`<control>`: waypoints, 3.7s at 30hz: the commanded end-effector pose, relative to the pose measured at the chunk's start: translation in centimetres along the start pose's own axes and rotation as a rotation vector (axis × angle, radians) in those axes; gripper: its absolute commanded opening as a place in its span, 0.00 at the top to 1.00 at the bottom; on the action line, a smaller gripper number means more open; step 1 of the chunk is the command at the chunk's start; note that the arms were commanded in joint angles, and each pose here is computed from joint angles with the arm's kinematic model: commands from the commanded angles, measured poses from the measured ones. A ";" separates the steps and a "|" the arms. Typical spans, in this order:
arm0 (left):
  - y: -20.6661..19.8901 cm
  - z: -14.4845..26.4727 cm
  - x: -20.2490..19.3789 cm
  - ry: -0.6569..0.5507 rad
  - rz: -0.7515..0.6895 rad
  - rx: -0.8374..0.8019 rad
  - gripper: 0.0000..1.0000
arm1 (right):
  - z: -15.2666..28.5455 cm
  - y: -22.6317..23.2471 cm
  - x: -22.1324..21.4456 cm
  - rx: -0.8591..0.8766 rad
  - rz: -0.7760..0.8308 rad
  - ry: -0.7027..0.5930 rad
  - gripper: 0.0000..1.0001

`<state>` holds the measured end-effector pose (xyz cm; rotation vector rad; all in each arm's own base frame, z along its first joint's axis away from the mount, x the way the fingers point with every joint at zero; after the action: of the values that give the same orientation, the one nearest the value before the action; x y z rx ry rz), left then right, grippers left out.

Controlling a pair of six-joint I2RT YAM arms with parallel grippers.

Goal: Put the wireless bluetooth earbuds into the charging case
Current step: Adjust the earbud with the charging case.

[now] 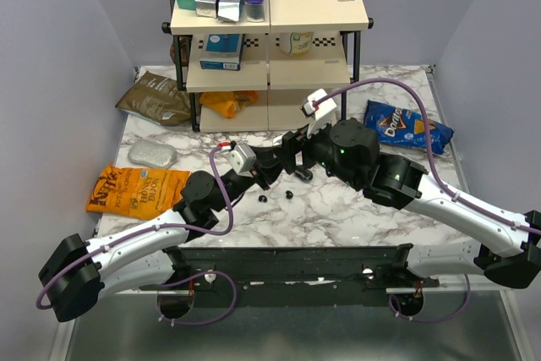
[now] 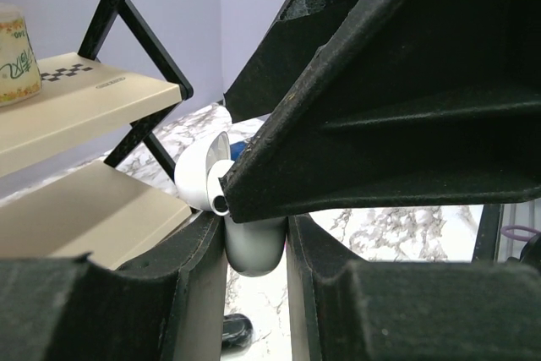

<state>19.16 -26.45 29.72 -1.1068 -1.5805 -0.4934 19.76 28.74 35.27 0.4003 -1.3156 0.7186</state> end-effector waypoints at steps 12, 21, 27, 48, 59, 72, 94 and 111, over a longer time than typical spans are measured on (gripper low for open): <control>-1.2 -0.2 2.1 -0.062 -0.022 -0.054 1.00 | 0.9 -1.0 0.0 -0.059 0.016 0.007 0.16; -1.3 -0.1 2.6 -0.078 -0.029 -0.051 1.00 | 1.7 -1.4 -0.8 -0.072 0.009 0.019 0.16; -1.2 0.0 2.7 -0.081 -0.027 -0.046 1.00 | 1.9 -1.4 -0.9 -0.069 0.003 0.018 0.16; -1.2 0.3 3.3 -0.103 -0.039 -0.041 1.00 | 2.4 -1.7 -1.6 -0.082 0.004 0.031 0.16; -1.3 0.3 3.5 -0.108 -0.038 -0.046 1.00 | 2.6 -2.1 -2.1 -0.108 0.006 0.036 0.16; -1.3 0.5 3.2 -0.105 -0.029 -0.052 1.00 | 3.3 -2.2 -1.3 -0.088 -0.005 -0.002 0.16; -1.1 0.3 2.2 -0.075 -0.030 -0.047 1.00 | 3.3 -0.1 2.1 0.065 -0.031 -0.104 0.17; -1.8 0.6 2.8 -0.088 -0.024 -0.084 1.00 | 2.1 -1.0 1.5 -0.028 -0.013 -0.061 0.17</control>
<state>18.35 -25.89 31.25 -1.1292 -1.6336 -0.5115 18.57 27.85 36.83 0.4586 -1.3527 0.7089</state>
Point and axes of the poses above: each gripper's point midway between its finger pads, its own z axis back along the fingers, its own y axis along the line the jaws close on, x = y × z, the point moved 4 cm from there along z, back along the fingers, and after that the axes turned 11 degrees about z, right-handed, at the moved point
